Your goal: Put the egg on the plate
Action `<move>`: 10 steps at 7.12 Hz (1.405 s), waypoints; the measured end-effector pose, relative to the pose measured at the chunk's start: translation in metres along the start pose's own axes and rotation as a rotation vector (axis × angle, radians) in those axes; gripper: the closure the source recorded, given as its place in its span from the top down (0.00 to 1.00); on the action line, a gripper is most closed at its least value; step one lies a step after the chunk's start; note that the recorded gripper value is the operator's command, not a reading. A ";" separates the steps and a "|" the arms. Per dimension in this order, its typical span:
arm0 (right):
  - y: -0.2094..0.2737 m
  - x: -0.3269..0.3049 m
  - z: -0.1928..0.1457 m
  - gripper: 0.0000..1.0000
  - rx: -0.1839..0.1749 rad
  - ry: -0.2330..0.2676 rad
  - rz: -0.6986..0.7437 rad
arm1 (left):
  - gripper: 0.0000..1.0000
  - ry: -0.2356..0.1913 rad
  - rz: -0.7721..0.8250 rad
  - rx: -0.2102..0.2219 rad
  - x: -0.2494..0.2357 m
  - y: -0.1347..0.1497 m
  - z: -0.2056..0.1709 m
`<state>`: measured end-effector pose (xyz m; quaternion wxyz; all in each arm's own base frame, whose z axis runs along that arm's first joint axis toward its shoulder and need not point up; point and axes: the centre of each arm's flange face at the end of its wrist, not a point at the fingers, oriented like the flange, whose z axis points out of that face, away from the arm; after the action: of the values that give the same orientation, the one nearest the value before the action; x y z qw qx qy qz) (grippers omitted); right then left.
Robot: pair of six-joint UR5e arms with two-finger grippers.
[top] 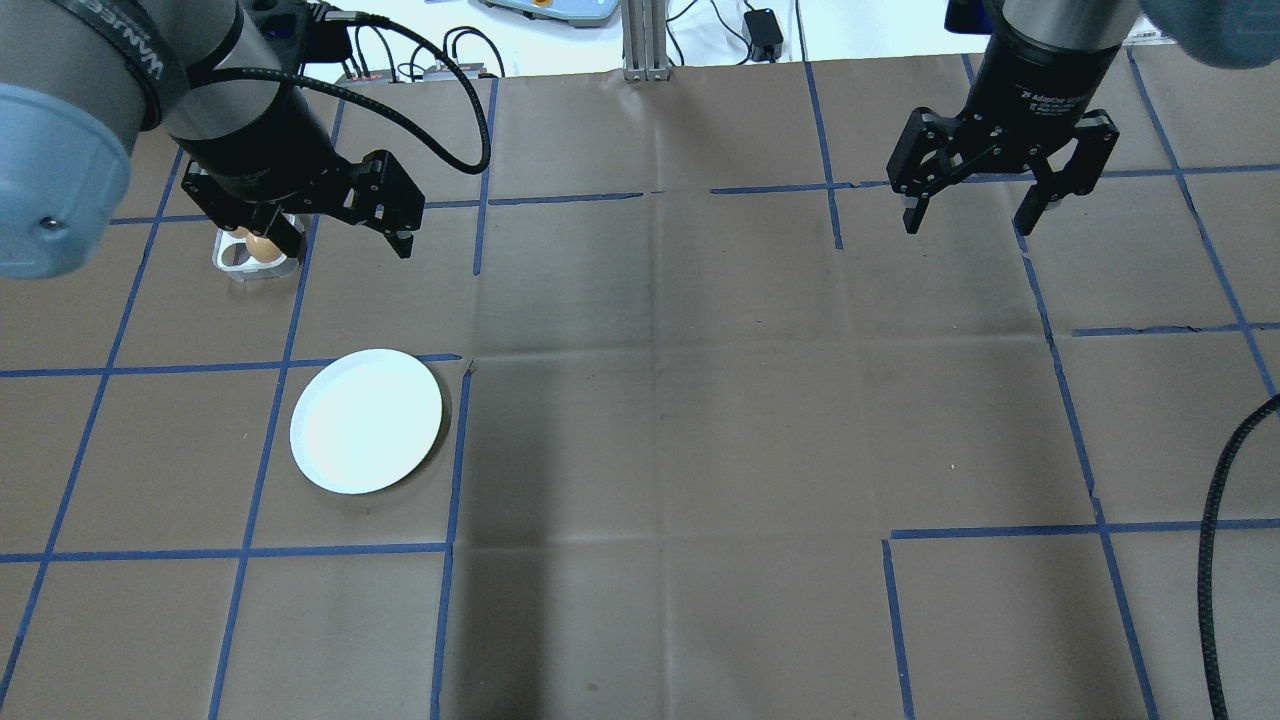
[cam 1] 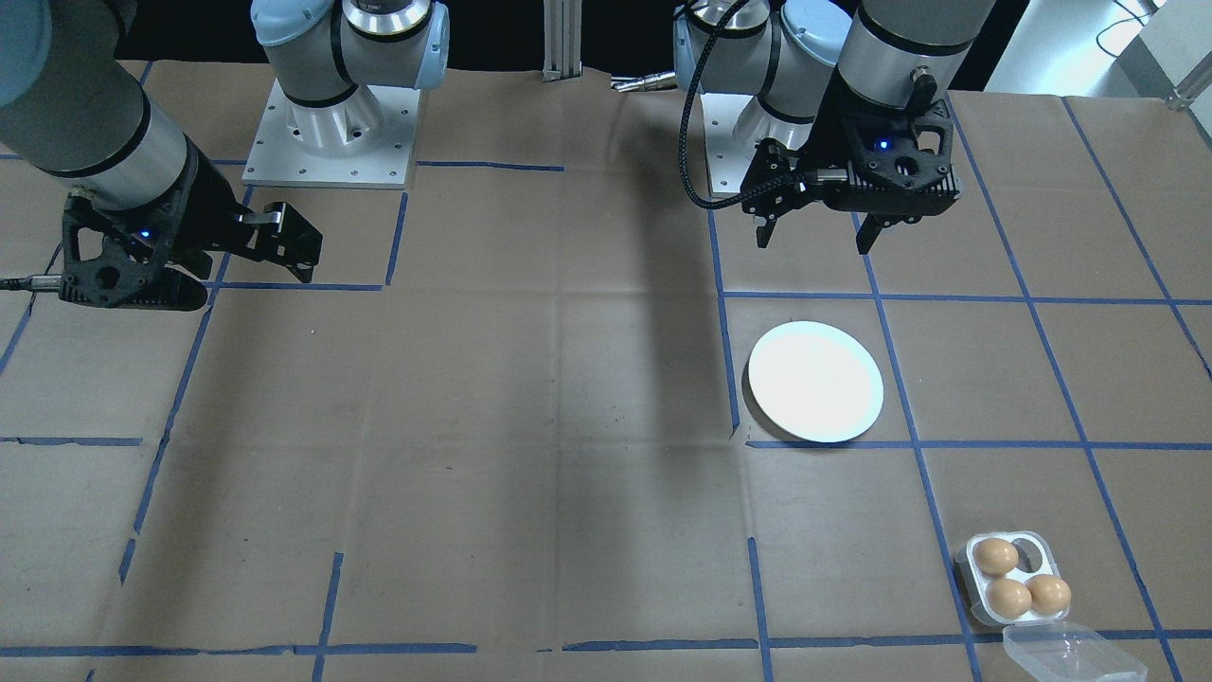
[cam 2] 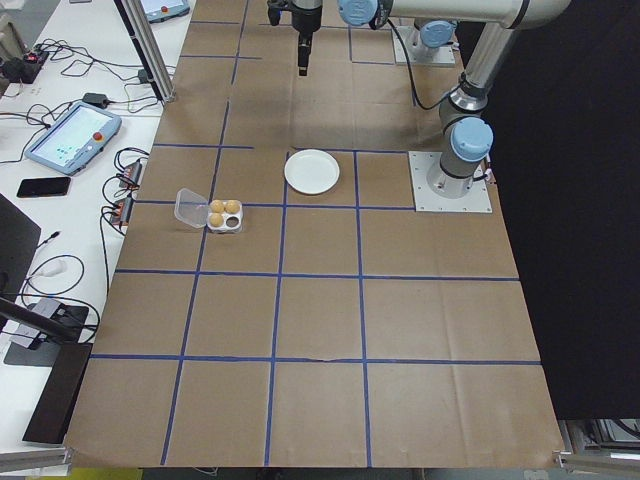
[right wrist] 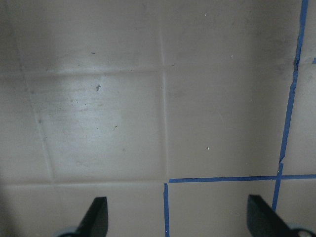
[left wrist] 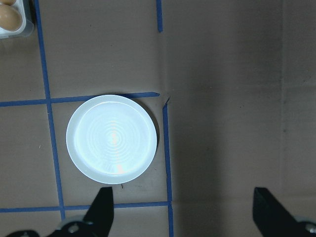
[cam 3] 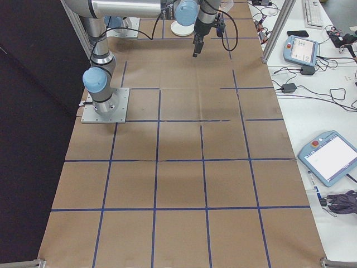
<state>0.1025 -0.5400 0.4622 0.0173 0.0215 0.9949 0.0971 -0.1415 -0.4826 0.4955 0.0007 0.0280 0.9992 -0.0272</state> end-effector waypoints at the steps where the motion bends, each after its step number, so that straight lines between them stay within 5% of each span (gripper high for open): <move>1: 0.000 0.000 0.000 1.00 0.000 0.000 0.000 | 1.00 0.000 -0.001 0.001 -0.001 0.000 0.000; 7: 0.000 0.000 0.000 1.00 0.000 0.000 0.000 | 1.00 -0.003 -0.034 0.011 -0.016 -0.017 -0.001; 10: 0.000 0.000 0.000 1.00 0.000 0.000 0.000 | 1.00 -0.002 -0.097 0.023 -0.085 -0.068 -0.003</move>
<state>0.1025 -0.5400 0.4621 0.0173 0.0215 0.9949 0.0971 -0.0601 -0.5546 0.5023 0.0003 -0.0206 0.9990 -0.0387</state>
